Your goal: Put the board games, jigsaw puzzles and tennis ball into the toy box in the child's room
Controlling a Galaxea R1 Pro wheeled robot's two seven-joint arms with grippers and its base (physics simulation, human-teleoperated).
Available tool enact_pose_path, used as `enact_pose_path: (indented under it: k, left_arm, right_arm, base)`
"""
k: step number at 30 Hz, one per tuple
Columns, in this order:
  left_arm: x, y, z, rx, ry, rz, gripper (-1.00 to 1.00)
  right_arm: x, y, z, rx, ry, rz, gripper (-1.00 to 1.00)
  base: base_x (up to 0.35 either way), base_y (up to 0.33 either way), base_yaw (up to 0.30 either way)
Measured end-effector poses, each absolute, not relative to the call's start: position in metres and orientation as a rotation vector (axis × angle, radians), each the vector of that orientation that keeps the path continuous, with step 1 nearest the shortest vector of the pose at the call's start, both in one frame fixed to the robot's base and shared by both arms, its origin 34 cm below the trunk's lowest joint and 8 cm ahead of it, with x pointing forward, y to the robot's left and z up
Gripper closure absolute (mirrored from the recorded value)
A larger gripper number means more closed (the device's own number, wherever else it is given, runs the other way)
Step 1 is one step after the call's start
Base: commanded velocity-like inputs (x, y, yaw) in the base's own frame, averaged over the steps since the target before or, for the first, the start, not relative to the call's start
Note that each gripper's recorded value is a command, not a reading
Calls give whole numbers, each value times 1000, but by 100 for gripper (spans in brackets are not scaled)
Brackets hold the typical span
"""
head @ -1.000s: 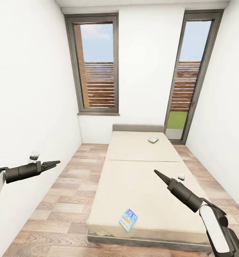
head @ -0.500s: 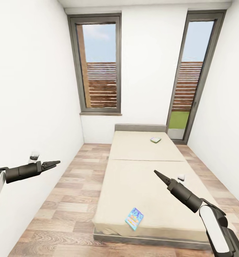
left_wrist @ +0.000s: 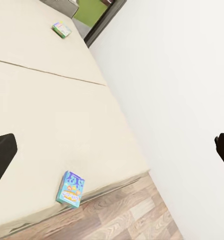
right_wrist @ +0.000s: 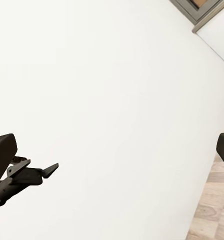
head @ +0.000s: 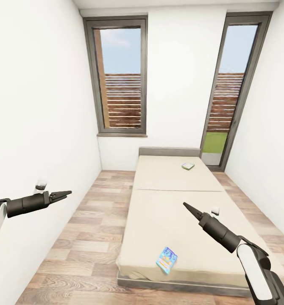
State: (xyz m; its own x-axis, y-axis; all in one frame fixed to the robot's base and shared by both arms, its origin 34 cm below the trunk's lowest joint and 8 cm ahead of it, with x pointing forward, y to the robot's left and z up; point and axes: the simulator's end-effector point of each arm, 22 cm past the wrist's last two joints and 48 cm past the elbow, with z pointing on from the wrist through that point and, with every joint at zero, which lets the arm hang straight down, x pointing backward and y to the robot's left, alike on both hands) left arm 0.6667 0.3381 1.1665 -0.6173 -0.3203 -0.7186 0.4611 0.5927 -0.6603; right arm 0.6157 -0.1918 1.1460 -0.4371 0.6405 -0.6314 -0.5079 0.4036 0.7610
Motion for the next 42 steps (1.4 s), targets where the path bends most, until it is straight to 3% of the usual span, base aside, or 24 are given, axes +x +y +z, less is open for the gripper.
enact_pose_path:
  k: [42]
  left_arm:
    - [668, 338, 1161, 73, 1967, -1149, -100]
  right_arm:
    - [630, -238, 1079, 364, 1616, 1271, -100]
  base:
    - [4, 11, 0]
